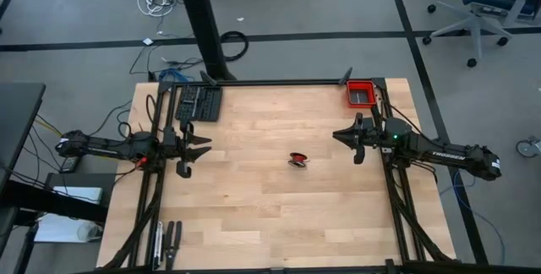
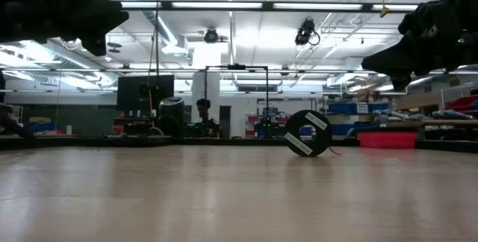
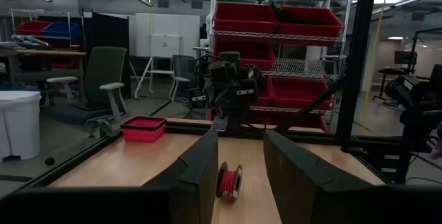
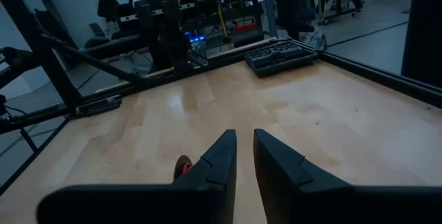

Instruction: Coil cords

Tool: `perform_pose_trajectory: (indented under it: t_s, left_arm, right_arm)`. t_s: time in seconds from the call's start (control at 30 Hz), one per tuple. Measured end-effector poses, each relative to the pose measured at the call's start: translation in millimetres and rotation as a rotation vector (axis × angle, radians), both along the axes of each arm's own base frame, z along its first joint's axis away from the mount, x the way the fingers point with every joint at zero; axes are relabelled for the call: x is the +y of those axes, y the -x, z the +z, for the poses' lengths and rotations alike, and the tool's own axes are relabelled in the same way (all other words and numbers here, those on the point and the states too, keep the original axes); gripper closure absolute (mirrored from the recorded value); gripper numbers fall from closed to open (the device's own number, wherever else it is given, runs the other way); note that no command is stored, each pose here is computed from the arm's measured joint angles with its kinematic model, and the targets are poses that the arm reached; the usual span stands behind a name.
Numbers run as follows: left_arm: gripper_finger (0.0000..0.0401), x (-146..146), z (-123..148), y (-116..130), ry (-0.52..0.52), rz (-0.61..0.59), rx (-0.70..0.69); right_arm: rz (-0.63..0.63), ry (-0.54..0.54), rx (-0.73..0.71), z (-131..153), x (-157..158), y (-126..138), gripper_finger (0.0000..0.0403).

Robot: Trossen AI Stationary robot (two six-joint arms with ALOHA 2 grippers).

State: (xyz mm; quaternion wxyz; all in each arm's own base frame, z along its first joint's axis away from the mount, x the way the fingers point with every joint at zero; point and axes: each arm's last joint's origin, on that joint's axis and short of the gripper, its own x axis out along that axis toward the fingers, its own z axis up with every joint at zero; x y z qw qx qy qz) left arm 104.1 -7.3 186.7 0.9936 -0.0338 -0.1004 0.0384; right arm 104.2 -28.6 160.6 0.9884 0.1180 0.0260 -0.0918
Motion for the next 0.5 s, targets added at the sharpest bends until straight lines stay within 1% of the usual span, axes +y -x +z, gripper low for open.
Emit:
perform_pose_trajectory:
  t_s: [0.33, 0.5]
  left_arm:
    - [0.0279, 0.0, 0.1, 0.0, 0.0, 0.0, -0.001]
    - [0.0279, 0.0, 0.1, 0.0, 0.0, 0.0, -0.001]
  right_arm:
    - [-0.001, -0.011, -0.004, 0.2, 0.0, 0.0, 0.0351]
    - [-0.001, -0.003, -0.037, 3.5, -0.1, -0.2, 0.0351]
